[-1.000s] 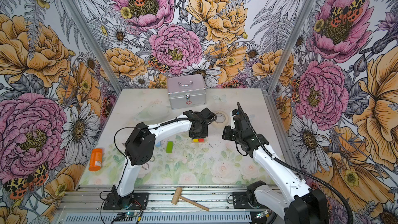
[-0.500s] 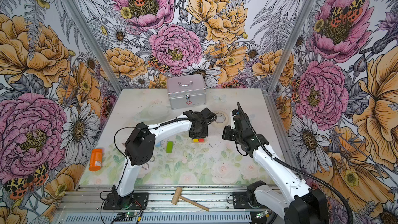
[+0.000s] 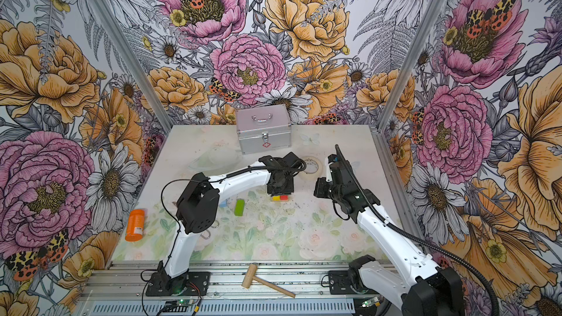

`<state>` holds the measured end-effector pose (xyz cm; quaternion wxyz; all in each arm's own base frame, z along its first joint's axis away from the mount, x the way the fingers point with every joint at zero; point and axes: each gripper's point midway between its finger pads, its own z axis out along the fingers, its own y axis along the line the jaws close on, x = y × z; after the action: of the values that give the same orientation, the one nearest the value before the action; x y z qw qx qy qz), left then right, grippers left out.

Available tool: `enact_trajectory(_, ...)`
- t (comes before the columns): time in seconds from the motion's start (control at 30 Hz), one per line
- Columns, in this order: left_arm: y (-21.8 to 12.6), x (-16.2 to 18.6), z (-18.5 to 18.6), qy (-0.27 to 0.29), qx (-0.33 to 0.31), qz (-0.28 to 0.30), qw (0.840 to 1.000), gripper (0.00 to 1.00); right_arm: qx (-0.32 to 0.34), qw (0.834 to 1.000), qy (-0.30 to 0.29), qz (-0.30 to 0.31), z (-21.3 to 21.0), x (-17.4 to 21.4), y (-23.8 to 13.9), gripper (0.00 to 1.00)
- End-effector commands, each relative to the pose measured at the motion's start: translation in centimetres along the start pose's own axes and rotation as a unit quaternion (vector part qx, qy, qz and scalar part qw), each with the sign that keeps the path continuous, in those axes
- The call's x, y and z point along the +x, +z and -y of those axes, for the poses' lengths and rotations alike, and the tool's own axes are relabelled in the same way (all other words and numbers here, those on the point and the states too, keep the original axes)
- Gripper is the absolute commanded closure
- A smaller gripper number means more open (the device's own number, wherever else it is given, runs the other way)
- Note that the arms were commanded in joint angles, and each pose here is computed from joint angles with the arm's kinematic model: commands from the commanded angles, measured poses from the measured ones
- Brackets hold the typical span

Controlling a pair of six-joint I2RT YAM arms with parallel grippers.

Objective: Build the wood block tower
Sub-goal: 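Lower the red block onto the wooden blocks and open the left gripper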

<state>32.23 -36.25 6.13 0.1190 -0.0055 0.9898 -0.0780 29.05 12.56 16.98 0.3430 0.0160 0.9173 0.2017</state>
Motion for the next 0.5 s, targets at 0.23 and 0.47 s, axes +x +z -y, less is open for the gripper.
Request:
enact_trajectory(0.23, -0.04, -0.26, 0.59, 0.003, 0.001, 0.008, 1.0, 0.6, -0.005, 1.0, 0.0, 0.008, 0.02, -0.11, -0.43, 1.0)
enact_trajectory(0.47, -0.83, -0.64, 0.7, 0.002, 0.005, 0.018, 1.0, 0.6, -0.005, 1.0, 0.0, 0.008, 0.02, -0.09, -0.44, 1.0)
